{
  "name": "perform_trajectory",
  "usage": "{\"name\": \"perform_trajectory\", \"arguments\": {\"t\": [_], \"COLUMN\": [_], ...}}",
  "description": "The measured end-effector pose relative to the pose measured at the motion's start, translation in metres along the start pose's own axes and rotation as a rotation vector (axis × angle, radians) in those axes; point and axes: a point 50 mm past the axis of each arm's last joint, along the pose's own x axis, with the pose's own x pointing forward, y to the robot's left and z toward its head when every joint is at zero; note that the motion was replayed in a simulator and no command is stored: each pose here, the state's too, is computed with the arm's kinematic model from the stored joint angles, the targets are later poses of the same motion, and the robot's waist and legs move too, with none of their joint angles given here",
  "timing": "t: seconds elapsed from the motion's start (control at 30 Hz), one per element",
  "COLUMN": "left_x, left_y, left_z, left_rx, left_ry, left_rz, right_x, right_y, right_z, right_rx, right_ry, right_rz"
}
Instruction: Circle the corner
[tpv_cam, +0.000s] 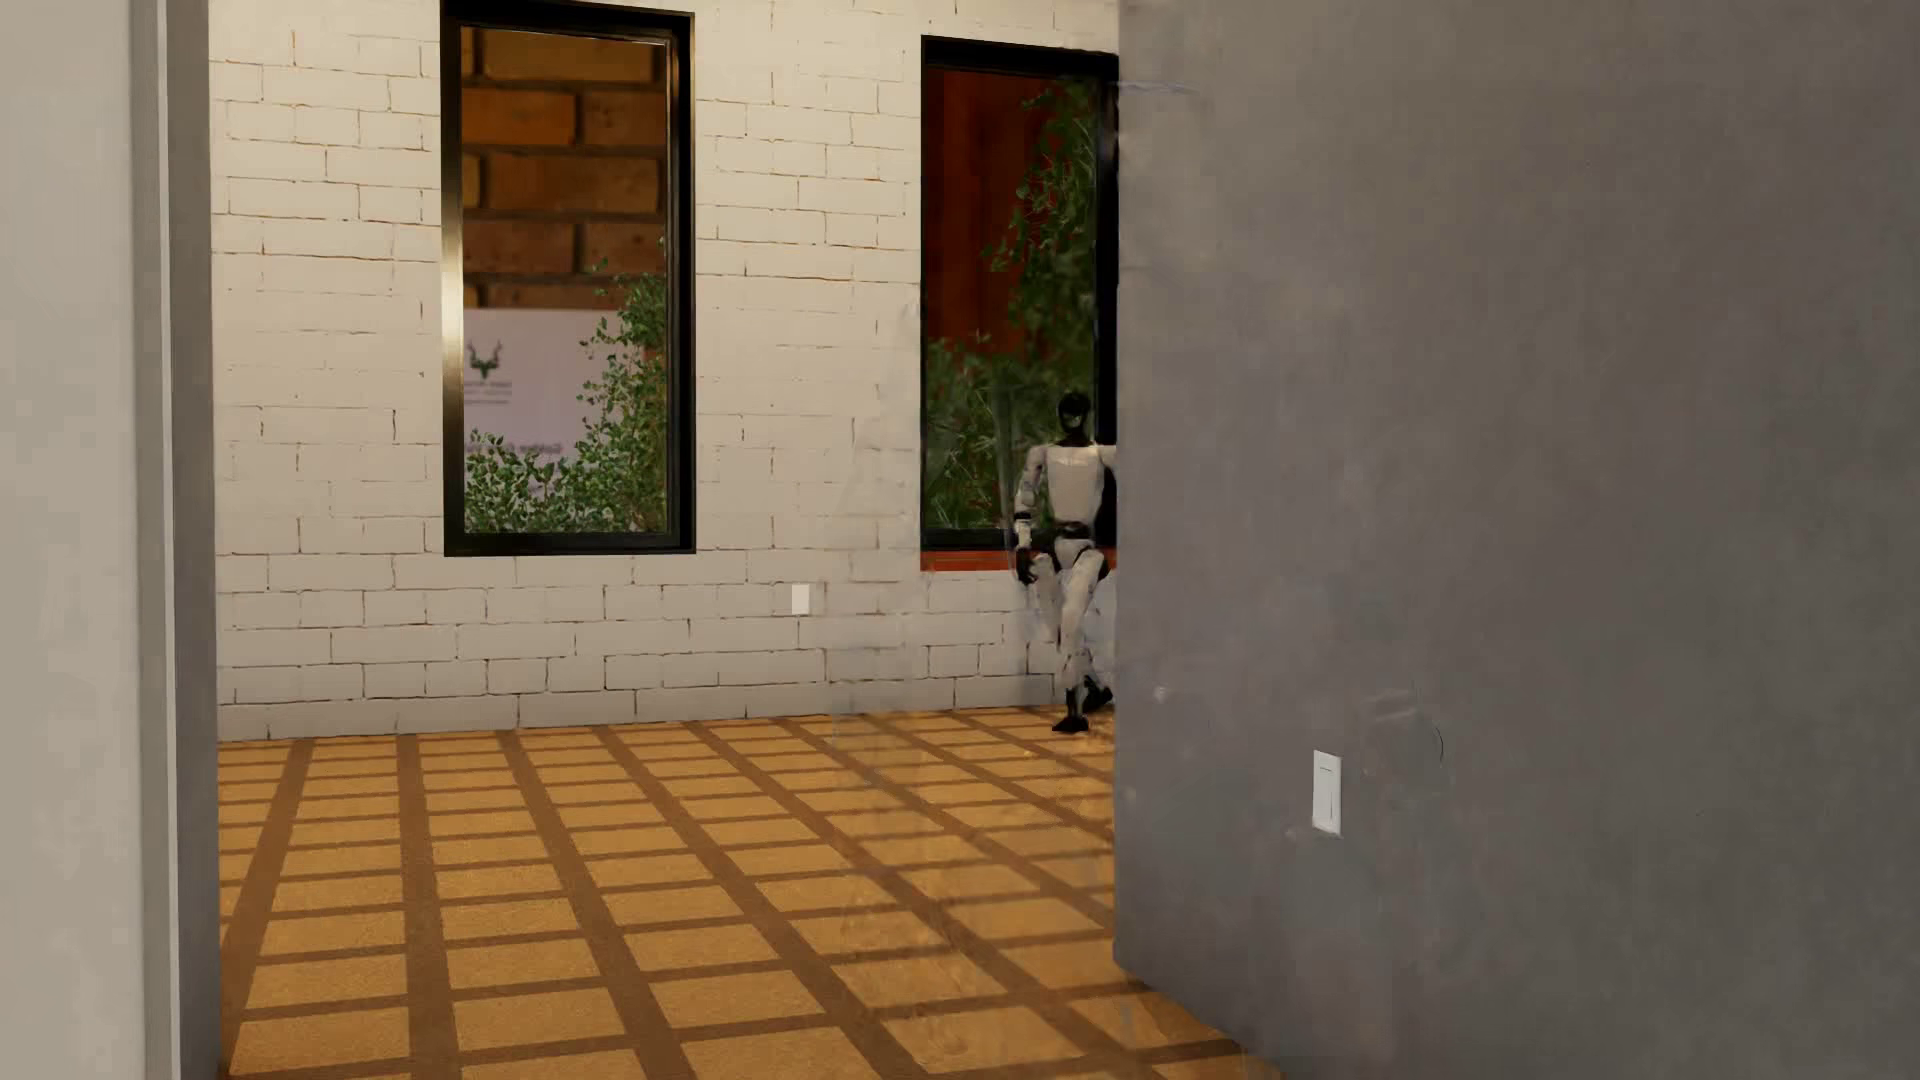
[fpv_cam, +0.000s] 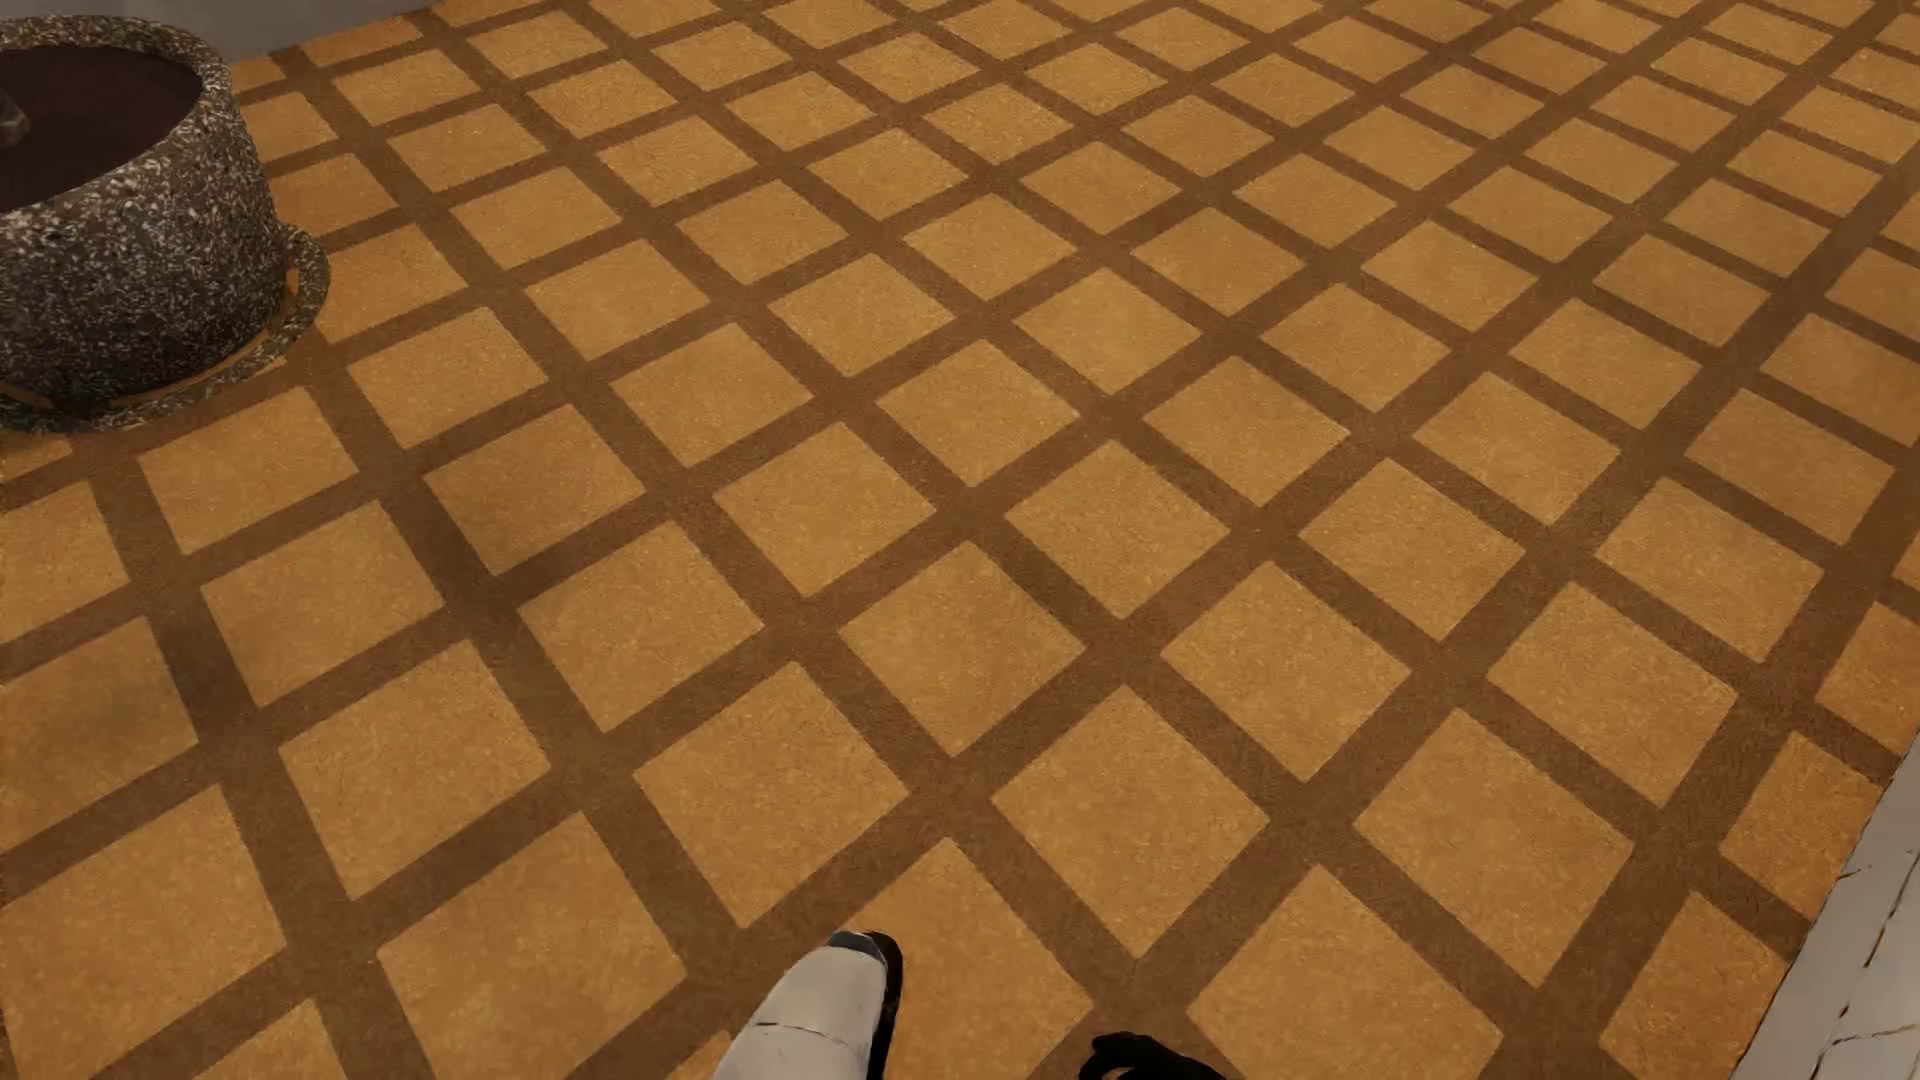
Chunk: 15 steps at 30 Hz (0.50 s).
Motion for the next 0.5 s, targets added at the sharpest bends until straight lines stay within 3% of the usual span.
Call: {"name": "perform_trajectory", "arguments": {"t": [0.03,0.17,0.3,0.5], "left_x": [-0.001,-0.001,0.003,-0.006], "left_y": [-0.002,0.001,0.006,0.044], "left_z": [-0.007,-0.015,0.026,0.093], "left_rx": [-0.026,-0.01,-0.016,-0.019], "left_ry": [0.02,0.063,-0.085,-0.341], "left_rz": [0.003,0.004,0.018,0.116], "right_x": [-0.002,-0.016,-0.037,-0.053], "right_y": [-0.006,0.033,0.049,0.059], "right_z": [-0.013,-0.057,-0.09,-0.108], "right_rx": [0.028,0.022,0.067,0.074], "right_ry": [0.05,0.224,0.343,0.398], "right_rz": [-0.028,0.079,0.099,0.124]}}
